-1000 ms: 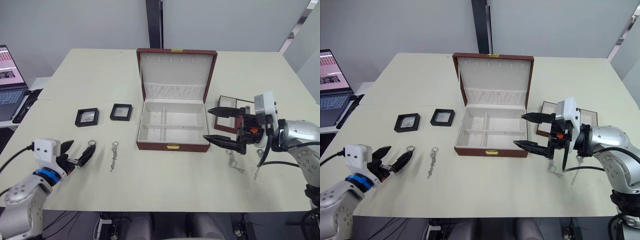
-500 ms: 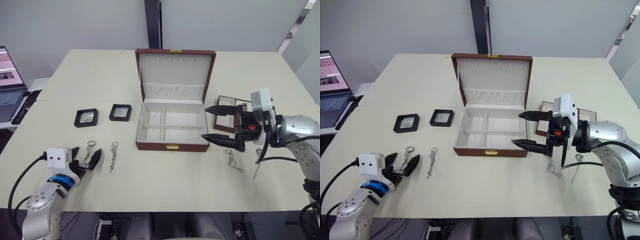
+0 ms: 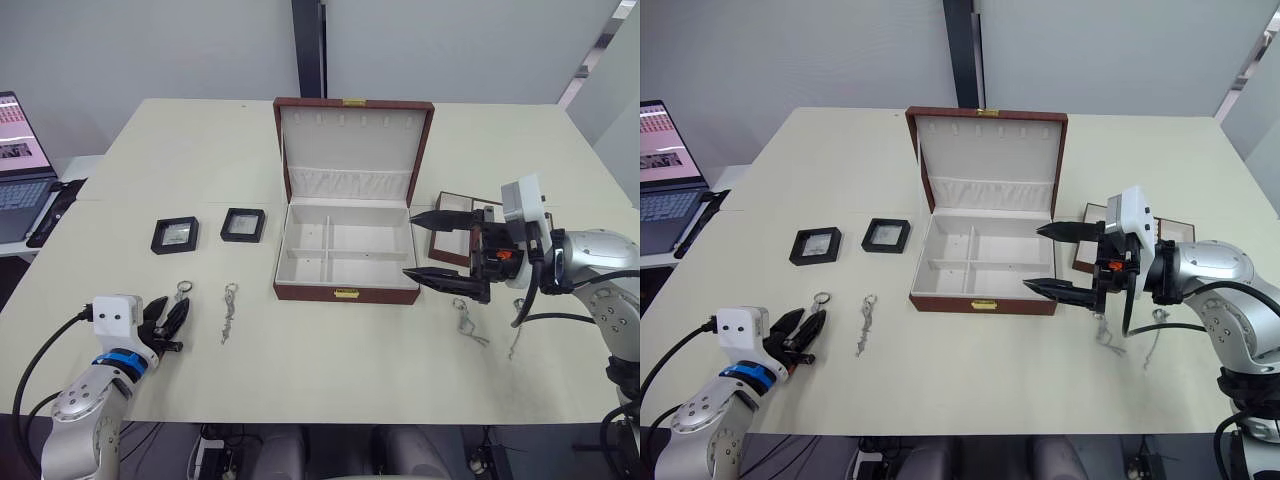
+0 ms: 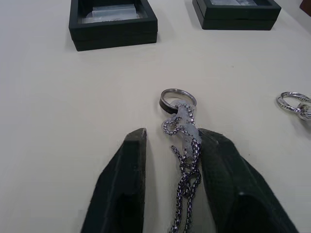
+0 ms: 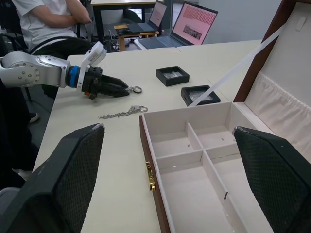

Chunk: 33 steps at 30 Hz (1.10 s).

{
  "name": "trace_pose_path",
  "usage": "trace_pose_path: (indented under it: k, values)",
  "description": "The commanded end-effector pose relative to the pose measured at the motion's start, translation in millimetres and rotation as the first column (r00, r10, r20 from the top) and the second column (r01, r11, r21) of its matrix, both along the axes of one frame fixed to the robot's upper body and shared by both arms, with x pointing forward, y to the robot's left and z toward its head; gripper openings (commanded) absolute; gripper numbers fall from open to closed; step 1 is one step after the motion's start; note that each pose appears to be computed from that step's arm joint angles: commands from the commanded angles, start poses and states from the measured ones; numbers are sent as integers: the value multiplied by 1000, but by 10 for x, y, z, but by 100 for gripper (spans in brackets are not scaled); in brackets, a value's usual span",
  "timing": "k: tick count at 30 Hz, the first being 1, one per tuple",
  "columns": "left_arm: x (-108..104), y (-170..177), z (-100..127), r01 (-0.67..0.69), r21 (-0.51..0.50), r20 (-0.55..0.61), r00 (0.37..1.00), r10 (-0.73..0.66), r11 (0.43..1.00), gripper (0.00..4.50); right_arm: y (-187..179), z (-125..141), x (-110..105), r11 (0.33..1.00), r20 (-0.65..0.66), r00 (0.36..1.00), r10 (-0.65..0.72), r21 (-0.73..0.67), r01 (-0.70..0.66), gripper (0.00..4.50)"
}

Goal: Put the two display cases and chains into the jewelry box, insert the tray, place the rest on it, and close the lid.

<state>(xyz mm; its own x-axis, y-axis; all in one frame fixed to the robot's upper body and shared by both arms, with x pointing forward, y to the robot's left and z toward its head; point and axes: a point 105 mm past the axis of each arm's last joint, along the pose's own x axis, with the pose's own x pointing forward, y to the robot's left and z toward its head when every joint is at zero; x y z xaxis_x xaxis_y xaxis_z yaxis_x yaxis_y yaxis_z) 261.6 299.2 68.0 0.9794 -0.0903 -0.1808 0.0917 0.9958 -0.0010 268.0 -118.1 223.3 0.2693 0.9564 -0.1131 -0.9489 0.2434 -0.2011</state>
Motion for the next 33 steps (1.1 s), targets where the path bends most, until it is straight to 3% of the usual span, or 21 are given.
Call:
trace_pose_path:
  k: [1,3,16,27,33]
  values:
    - [-8,-60,-52,20,-13,-28,999,-20,1000,65,-4,96,-14,1000,45,999,2,-2,-2,450]
    - [3,-61,-43,18,-12,-24,1000,-19,1000,3,-10,107,-10,1000,46,999,1,0,-1,450]
    - [56,-129,118,25,-34,48,999,-23,999,3,-108,72,-23,1000,27,1000,-14,-6,14,450]
    - [141,-378,607,108,-39,169,981,-100,993,3,-347,85,-2,997,22,997,-75,-33,76,450]
    - [231,-720,921,238,-29,234,946,-225,971,3,-465,69,49,990,25,991,-133,-42,134,450]
